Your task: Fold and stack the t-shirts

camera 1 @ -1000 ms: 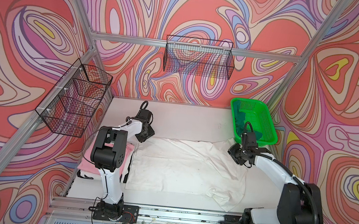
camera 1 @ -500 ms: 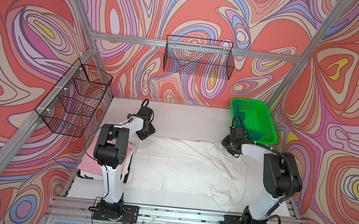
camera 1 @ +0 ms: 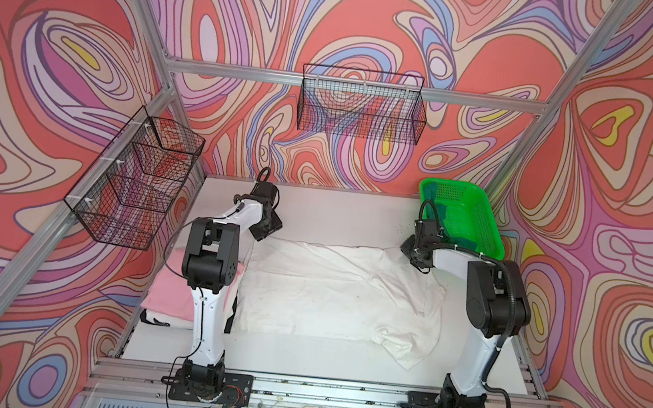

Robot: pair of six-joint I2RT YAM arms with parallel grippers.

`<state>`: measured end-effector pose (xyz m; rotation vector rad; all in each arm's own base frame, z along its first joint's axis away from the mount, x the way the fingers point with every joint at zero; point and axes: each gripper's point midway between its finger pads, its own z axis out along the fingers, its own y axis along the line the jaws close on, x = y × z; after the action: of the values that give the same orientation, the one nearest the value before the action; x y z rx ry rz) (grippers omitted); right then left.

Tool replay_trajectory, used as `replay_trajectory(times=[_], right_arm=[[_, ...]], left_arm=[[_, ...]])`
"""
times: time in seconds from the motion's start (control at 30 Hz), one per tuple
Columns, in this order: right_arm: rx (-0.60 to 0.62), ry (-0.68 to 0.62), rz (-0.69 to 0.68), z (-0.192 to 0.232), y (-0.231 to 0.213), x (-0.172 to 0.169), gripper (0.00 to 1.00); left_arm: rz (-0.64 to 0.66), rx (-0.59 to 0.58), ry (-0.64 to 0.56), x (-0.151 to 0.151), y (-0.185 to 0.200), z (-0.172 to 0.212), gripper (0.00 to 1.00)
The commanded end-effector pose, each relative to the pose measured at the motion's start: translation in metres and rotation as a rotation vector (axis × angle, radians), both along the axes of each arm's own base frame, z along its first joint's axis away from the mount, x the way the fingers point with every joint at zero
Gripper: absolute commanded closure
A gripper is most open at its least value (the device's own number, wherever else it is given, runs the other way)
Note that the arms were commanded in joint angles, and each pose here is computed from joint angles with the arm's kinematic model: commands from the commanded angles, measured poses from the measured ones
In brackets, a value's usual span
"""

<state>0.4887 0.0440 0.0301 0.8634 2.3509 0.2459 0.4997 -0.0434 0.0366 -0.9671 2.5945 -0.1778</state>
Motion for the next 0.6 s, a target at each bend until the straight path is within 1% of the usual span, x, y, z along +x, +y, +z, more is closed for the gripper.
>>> replay_trajectory(times=[0.0,0.1,0.17,0.27,0.33,0.47,0.53,0.57], right_arm=[[0.002,0.066,0.048,-0.028,0.005,0.001,0.61],[0.013,0.068,0.07,-0.027,0.01,0.015,0.61],[0.024,0.06,0.066,-0.019,0.011,0.018,0.61],[0.04,-0.016,0.057,0.016,0.012,0.019,0.57],[0.051,-0.075,0.067,0.047,0.015,0.017,0.53],[0.055,-0.151,0.063,0.098,0.015,0.001,0.43],[0.038,-0.17,0.036,0.12,0.007,-0.017,0.38],[0.024,-0.163,0.019,0.125,0.002,-0.026,0.34]], left_arm=[[-0.004,0.013,0.041,-0.001,0.004,-0.009,0.43],[-0.014,0.001,0.031,0.008,0.002,-0.005,0.39],[-0.019,-0.017,0.014,0.012,-0.001,0.003,0.34],[-0.037,-0.085,-0.04,0.015,-0.013,0.027,0.26],[-0.04,-0.123,-0.09,0.014,-0.018,0.05,0.23],[-0.037,-0.174,-0.159,-0.002,-0.023,0.09,0.15],[-0.025,-0.205,-0.186,-0.017,-0.025,0.107,0.11],[-0.013,-0.21,-0.193,-0.024,-0.024,0.114,0.07]])
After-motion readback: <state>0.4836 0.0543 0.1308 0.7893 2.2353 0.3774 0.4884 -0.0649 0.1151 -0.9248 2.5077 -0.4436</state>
